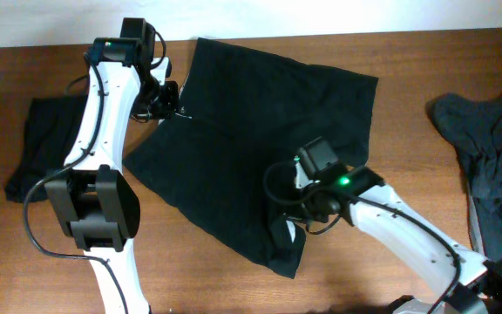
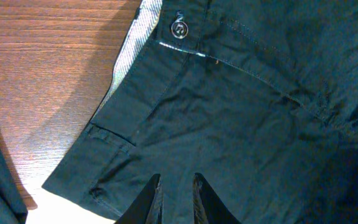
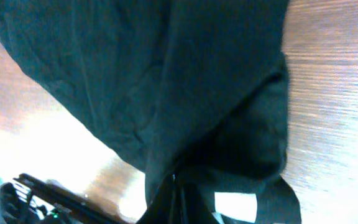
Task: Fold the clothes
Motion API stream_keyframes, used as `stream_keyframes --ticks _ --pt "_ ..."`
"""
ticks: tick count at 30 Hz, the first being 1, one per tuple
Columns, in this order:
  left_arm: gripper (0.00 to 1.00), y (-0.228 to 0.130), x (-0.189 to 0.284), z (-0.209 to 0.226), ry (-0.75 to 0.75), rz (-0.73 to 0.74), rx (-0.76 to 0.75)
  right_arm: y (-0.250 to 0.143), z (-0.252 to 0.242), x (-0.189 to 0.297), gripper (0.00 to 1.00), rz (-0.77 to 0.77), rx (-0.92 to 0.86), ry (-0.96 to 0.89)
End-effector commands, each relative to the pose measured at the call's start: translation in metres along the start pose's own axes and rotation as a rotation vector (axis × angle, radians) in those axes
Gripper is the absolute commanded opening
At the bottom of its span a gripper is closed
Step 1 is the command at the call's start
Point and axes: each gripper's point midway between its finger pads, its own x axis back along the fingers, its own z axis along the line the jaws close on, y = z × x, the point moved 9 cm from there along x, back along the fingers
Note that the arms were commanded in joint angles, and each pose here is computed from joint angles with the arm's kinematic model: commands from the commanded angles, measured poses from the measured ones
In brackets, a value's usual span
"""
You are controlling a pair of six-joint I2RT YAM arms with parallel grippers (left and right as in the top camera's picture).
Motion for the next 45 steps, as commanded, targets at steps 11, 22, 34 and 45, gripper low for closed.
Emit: stream_keyframes --ticks 11,22,34,45 --pt "0.17 0.001 0.001 -0.001 0.006 -0.013 0.003 -0.027 0.047 -0.024 0.04 0.016 0.212 0.044" --pt "0.18 0.002 0.001 -0.001 0.006 -0.016 0.003 -0.014 0.032 -0.030 0.34 -0.012 0.167 -0.022" --pt "0.19 0.002 0.001 0.000 0.006 -0.017 0.003 0.008 0.002 -0.015 0.41 0.020 -0.029 0.019" --pt "0.22 0.002 0.001 0.001 0.026 -0.018 0.003 0.010 -0.009 -0.017 0.44 -0.035 -0.219 -0.073"
